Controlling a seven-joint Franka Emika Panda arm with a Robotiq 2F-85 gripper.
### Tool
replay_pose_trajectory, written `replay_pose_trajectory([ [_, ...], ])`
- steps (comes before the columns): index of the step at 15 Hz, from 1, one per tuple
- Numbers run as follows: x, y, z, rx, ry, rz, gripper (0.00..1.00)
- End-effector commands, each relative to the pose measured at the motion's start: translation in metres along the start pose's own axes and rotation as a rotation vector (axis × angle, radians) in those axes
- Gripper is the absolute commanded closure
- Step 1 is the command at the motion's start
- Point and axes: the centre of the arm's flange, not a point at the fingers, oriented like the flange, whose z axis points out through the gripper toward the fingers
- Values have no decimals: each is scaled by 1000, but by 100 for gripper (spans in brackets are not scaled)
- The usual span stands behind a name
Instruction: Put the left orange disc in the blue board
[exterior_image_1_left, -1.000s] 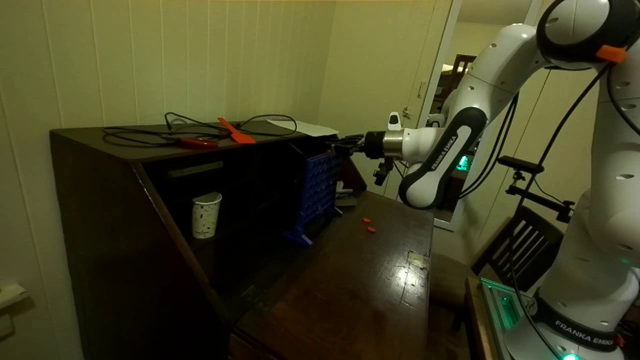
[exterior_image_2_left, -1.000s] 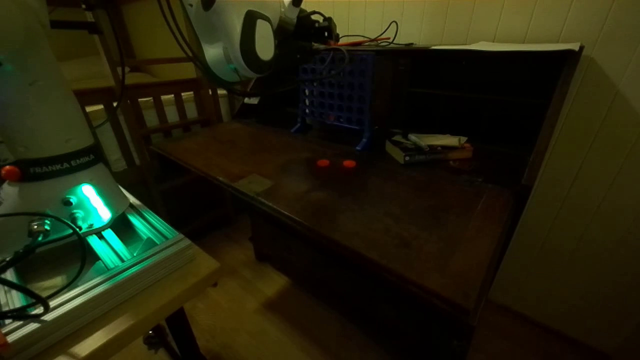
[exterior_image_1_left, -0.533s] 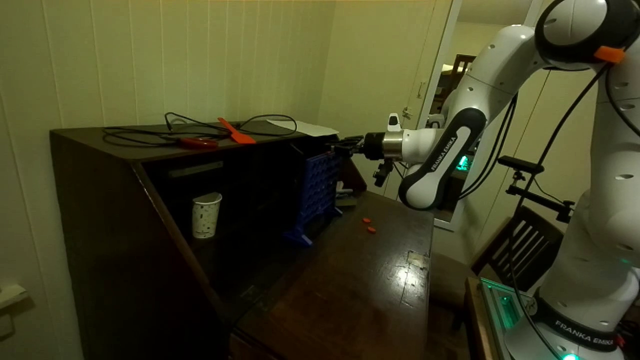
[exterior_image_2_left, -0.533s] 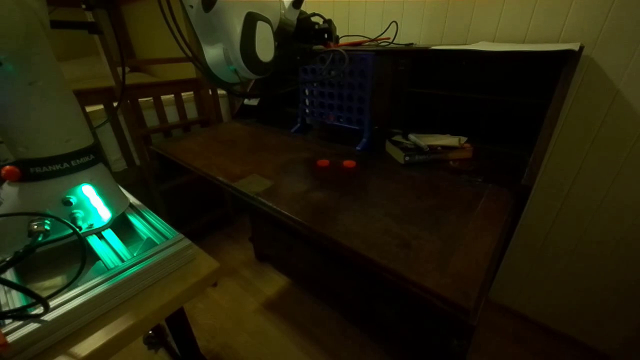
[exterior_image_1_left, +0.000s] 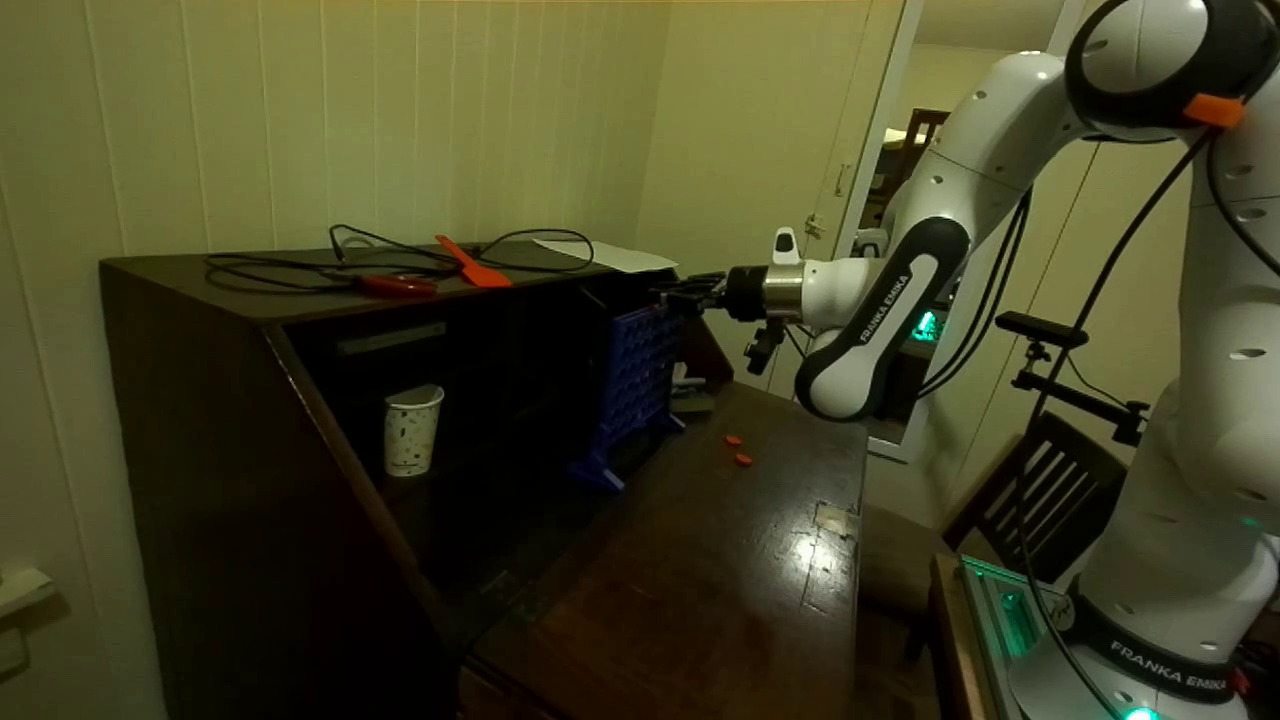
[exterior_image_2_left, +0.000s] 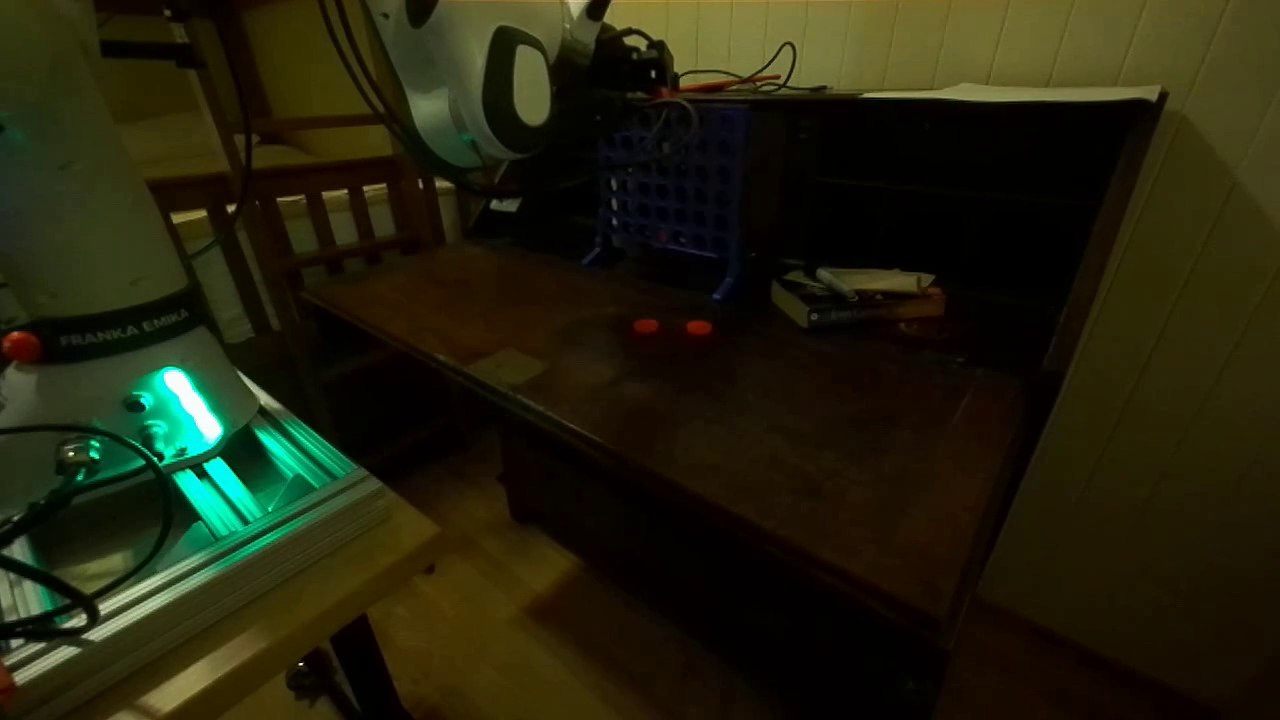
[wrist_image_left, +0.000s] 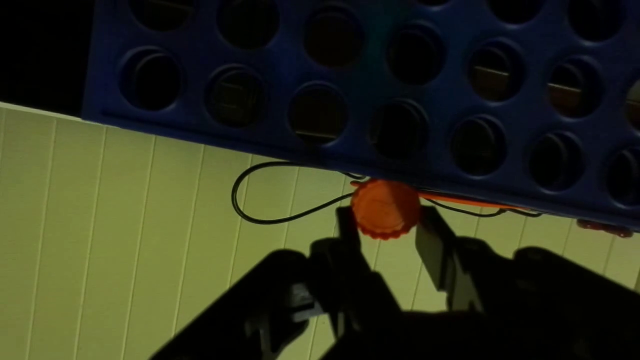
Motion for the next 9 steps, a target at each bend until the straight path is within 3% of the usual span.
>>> replay_pose_trajectory([
  [1, -5, 2, 12, -5, 11, -11, 90],
  [9, -7, 1, 16, 4, 7, -16, 90],
])
